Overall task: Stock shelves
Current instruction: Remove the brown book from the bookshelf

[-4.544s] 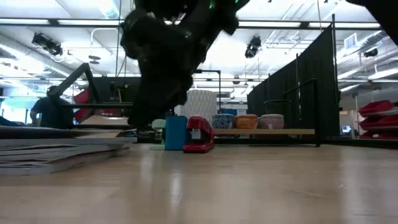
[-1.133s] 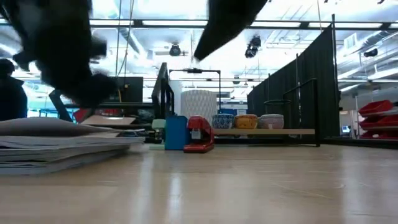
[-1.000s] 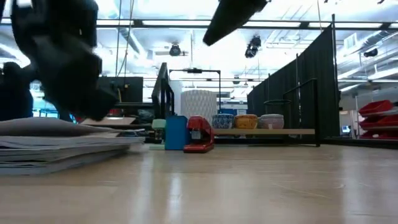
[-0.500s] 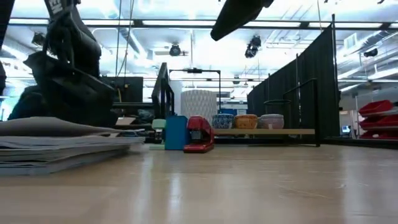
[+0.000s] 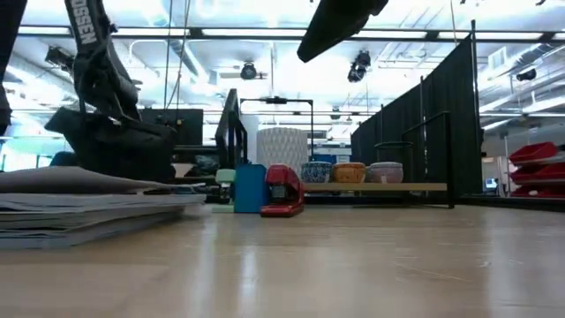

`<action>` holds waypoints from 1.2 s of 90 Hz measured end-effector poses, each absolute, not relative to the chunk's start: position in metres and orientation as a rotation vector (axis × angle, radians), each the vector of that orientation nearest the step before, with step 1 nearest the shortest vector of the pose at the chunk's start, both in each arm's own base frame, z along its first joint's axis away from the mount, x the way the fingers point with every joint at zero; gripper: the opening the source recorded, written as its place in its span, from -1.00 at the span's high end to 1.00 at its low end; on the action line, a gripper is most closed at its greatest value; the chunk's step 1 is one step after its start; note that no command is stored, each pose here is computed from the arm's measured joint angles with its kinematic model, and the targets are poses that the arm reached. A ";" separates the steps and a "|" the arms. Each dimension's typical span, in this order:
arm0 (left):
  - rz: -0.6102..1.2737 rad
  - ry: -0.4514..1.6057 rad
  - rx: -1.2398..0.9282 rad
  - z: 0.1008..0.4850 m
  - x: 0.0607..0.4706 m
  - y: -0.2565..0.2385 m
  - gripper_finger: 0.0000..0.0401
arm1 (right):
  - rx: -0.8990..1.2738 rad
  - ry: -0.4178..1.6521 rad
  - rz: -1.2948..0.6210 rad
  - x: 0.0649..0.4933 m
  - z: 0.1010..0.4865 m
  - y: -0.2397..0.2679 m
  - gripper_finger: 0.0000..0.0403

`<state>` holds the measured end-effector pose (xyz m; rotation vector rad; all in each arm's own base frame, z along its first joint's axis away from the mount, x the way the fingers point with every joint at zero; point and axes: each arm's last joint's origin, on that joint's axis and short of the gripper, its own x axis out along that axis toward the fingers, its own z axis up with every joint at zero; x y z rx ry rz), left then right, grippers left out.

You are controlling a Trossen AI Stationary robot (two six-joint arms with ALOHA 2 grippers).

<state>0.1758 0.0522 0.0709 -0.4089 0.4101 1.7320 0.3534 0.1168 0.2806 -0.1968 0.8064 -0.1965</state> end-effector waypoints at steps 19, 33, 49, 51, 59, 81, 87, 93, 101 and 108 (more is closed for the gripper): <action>1.691 0.541 -0.360 0.070 0.178 0.057 1.00 | -0.181 0.811 -0.188 0.354 0.280 0.116 0.64; 1.625 0.722 -0.311 0.075 0.187 0.057 1.00 | -0.178 0.807 -0.187 0.354 0.280 0.116 0.64; 1.525 0.967 -0.295 0.089 0.202 0.054 1.00 | -0.172 0.791 -0.180 0.355 0.281 0.118 0.64; 1.512 0.999 -0.293 0.092 0.204 0.053 1.00 | -0.173 0.790 -0.178 0.355 0.282 0.119 0.64; 1.448 1.131 -0.303 0.102 0.212 0.050 1.00 | -0.174 0.789 -0.174 0.354 0.282 0.121 0.64; 1.291 1.255 -0.400 0.132 0.230 0.033 1.00 | -0.177 0.790 -0.170 0.354 0.281 0.122 0.64; 1.336 1.194 -0.352 0.135 0.229 0.033 1.00 | -0.177 0.788 -0.170 0.354 0.281 0.122 0.64; 1.370 1.153 -0.331 0.137 0.228 0.034 1.00 | -0.176 0.788 -0.171 0.354 0.281 0.122 0.64; 1.382 1.133 -0.325 0.134 0.230 0.034 1.00 | -0.176 0.788 -0.170 0.354 0.281 0.122 0.64; 1.397 1.148 -0.316 0.130 0.230 0.036 1.00 | -0.177 0.789 -0.170 0.354 0.281 0.122 0.64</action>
